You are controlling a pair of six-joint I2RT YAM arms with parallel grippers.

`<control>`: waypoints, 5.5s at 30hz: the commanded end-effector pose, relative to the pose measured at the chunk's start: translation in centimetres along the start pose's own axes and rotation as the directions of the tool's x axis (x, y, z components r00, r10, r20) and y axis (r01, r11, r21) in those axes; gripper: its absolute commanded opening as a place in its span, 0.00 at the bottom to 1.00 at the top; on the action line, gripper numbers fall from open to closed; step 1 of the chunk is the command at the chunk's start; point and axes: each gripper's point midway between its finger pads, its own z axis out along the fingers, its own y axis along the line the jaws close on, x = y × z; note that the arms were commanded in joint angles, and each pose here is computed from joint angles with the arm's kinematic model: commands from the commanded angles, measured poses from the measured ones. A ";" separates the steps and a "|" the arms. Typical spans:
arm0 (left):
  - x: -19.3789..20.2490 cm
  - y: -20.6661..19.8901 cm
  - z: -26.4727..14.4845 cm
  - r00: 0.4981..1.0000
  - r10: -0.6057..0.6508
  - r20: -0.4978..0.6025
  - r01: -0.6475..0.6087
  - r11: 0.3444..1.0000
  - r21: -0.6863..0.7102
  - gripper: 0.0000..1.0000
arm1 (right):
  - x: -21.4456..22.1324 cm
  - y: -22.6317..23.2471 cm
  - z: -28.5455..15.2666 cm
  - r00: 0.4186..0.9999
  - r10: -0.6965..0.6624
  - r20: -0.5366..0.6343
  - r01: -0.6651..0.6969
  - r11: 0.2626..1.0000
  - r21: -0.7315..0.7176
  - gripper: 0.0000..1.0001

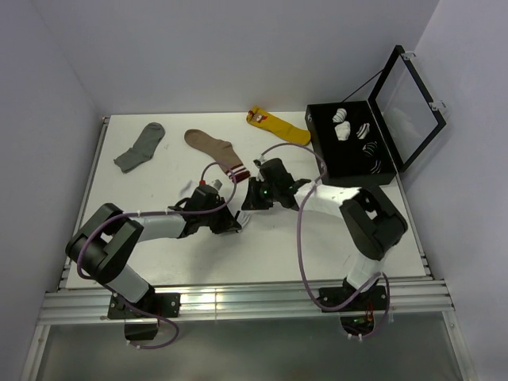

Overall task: Roll the socks
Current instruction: Roll the sock at the center of the board.

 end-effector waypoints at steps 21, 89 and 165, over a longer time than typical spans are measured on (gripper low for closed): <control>0.1 0.7 0.0 0.999 -0.037 -0.014 0.037 0.999 0.004 0.00 | 2.3 -1.3 -0.7 1.000 0.006 -0.023 -0.005 1.000 0.020 0.26; -0.1 3.4 -0.6 0.995 -0.092 0.047 0.097 0.987 -0.127 0.07 | 0.7 1.9 0.8 0.998 -0.049 -0.034 0.051 0.996 0.069 0.15; -4.7 2.1 -5.2 0.970 -0.138 0.202 0.138 0.990 0.014 0.41 | 0.8 -4.3 1.4 0.995 -0.026 -0.095 0.051 0.962 0.269 0.00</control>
